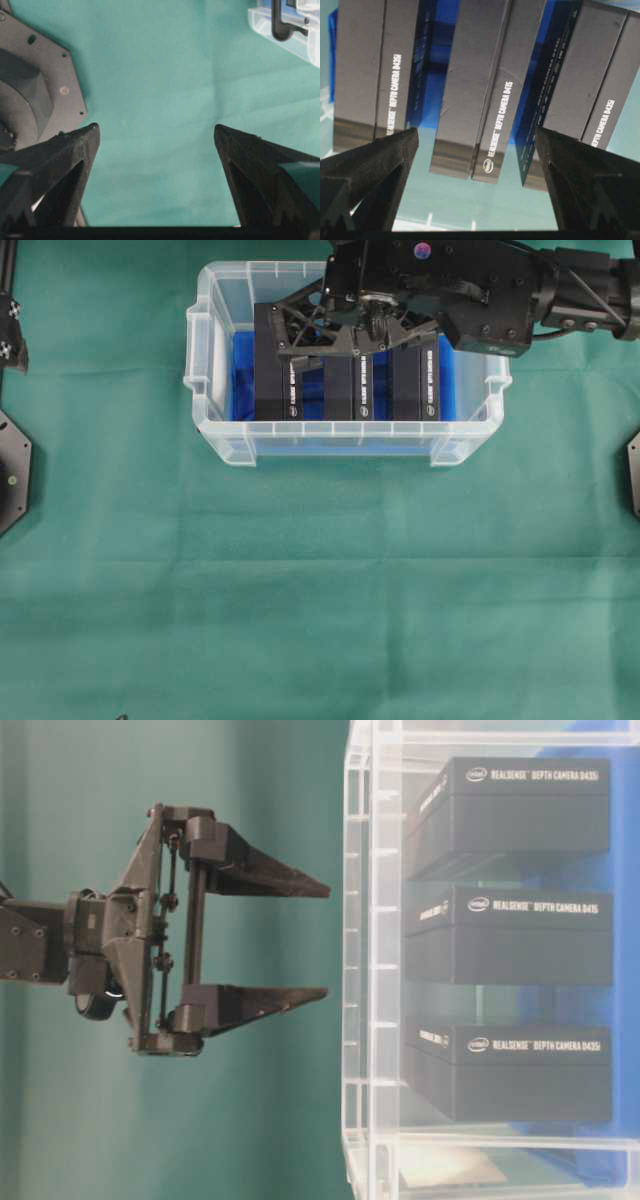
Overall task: Take out the box from the case.
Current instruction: 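Lower the right gripper around the middle box and close on it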
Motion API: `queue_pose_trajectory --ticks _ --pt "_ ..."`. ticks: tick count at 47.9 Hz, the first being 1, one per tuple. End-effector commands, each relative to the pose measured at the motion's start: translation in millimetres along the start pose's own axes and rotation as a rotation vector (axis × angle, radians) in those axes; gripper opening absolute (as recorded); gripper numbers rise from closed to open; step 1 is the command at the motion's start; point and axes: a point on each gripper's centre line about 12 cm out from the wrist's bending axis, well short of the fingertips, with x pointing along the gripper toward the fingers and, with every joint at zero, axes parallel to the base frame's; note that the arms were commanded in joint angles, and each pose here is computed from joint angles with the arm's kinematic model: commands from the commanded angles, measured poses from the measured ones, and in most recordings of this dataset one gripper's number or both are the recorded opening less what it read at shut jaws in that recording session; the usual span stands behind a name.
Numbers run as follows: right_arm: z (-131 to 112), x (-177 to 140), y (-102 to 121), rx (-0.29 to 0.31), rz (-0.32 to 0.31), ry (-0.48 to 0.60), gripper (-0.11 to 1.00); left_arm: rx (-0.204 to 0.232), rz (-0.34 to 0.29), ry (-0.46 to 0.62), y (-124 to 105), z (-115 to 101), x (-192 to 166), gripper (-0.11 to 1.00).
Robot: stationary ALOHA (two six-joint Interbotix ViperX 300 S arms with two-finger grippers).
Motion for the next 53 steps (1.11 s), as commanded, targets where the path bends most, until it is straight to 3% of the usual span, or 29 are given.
queue_pose_trajectory --ticks 1,26,53 --pt "2 -8 -1 0.004 0.029 -0.009 0.92 -0.001 -0.013 -0.009 -1 1 -4 0.95" --pt "1 25 -3 0.043 0.066 -0.008 0.92 0.001 -0.014 -0.01 0 1 -4 0.95" --pt "-2 62 -8 0.069 0.058 0.022 0.92 0.003 0.0 -0.003 1 0 1 0.95"
